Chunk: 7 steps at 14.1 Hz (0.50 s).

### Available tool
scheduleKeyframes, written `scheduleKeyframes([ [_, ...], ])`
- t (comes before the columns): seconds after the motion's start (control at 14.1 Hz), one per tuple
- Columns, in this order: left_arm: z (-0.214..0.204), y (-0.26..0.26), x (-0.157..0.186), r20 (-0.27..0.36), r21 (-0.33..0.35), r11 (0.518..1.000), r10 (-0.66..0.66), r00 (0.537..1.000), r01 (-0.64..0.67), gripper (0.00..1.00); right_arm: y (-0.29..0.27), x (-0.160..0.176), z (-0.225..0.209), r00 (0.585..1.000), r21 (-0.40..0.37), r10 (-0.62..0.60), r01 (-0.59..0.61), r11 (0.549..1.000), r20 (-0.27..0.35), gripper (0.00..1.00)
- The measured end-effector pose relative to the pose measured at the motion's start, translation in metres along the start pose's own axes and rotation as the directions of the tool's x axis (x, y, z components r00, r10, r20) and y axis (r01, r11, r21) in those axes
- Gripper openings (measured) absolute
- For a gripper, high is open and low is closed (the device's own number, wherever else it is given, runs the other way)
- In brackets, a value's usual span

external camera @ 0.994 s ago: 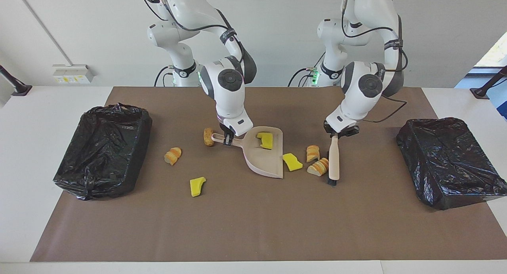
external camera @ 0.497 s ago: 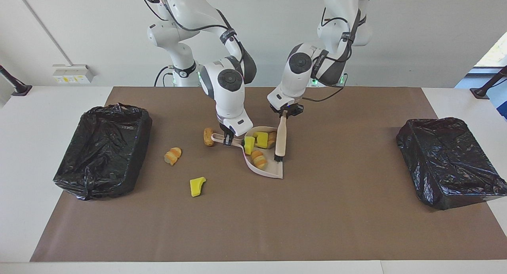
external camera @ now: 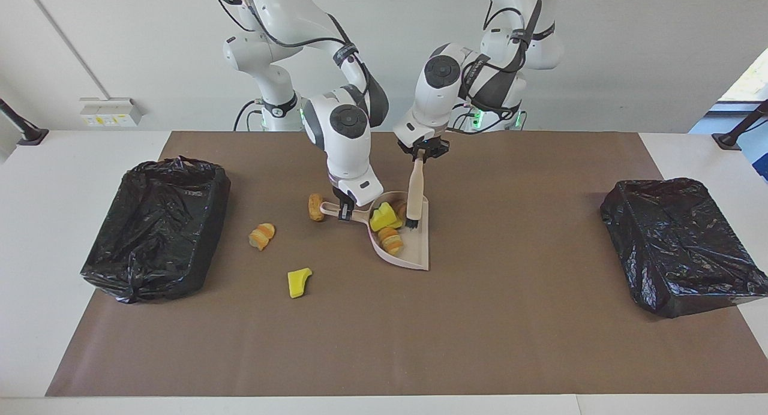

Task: Sweep and dump trash in bin
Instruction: 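Brush the pieces into the dustpan with the left gripper, then carry the loaded dustpan over the bin nearest the right gripper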

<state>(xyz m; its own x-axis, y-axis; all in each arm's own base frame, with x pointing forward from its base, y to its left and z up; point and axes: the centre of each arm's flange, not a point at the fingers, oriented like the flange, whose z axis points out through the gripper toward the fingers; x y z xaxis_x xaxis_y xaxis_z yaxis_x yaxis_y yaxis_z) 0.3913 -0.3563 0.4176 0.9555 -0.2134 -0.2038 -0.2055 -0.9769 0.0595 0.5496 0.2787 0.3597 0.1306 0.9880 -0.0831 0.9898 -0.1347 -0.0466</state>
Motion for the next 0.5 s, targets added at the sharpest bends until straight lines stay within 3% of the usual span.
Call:
scheduleKeyframes([
  [0.28,-0.040,-0.035,-0.028,0.055,0.054,0.996,-0.067,0.996,0.064,0.26,0.007,-0.008,-0.003,1.000,-0.008,0.021,-0.021,1.000,-0.009,0.31],
  [0.5,-0.054,-0.045,-0.068,0.057,0.083,0.991,-0.106,0.993,0.101,0.26,0.026,-0.035,-0.016,0.997,-0.025,0.075,-0.075,0.997,-0.029,0.31],
])
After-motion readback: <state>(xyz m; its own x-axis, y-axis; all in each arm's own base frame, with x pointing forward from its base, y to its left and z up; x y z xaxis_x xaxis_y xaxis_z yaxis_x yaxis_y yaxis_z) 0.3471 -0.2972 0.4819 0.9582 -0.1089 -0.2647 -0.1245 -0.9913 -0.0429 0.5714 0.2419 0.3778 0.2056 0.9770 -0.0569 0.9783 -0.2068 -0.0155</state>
